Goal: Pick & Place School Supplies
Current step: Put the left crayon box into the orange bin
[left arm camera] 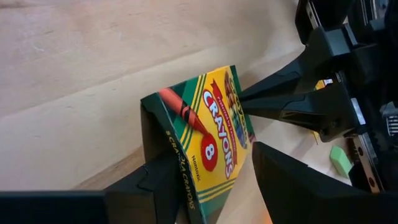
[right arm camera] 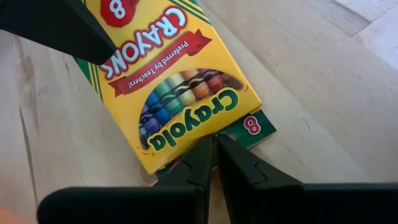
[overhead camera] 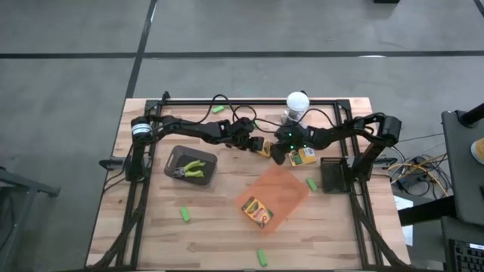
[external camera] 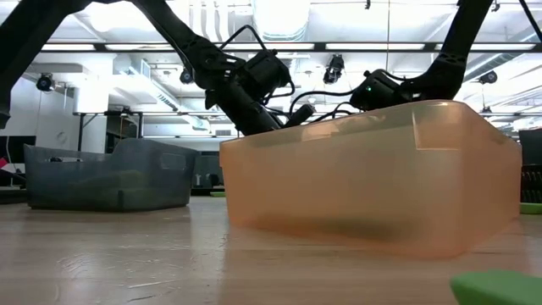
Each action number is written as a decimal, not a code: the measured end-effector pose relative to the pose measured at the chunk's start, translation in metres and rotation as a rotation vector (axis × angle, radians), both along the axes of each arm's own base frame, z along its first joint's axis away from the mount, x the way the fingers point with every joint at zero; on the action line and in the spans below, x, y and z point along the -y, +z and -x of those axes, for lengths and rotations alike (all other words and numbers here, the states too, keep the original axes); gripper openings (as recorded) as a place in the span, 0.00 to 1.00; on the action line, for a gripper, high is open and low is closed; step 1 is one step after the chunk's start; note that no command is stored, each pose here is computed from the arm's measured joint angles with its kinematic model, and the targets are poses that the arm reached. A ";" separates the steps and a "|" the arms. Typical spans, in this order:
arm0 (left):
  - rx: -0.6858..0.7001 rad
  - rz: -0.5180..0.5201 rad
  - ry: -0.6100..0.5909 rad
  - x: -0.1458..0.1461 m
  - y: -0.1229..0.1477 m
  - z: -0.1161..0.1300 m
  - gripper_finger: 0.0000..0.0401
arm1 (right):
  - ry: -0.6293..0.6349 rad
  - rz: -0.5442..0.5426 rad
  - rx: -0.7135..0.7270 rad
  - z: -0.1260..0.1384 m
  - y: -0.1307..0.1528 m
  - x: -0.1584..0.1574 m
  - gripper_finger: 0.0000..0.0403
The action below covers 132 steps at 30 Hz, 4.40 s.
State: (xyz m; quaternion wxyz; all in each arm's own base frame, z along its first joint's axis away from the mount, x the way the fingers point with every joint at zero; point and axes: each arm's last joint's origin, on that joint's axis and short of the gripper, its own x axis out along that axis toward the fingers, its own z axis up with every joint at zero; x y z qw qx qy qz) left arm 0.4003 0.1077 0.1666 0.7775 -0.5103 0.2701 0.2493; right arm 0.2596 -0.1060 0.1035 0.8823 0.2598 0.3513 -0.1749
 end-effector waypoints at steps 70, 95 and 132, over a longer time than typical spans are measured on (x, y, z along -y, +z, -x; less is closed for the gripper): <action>0.055 -0.092 -0.092 0.002 0.027 0.005 0.13 | -0.087 0.296 0.296 0.070 0.120 -0.040 0.07; 0.409 -0.703 -0.601 0.036 0.172 0.070 0.13 | -0.089 0.219 0.337 0.099 0.094 -0.060 0.07; 0.386 -0.095 -0.878 0.079 0.085 0.013 0.13 | -0.060 0.255 0.326 0.098 0.095 -0.060 0.07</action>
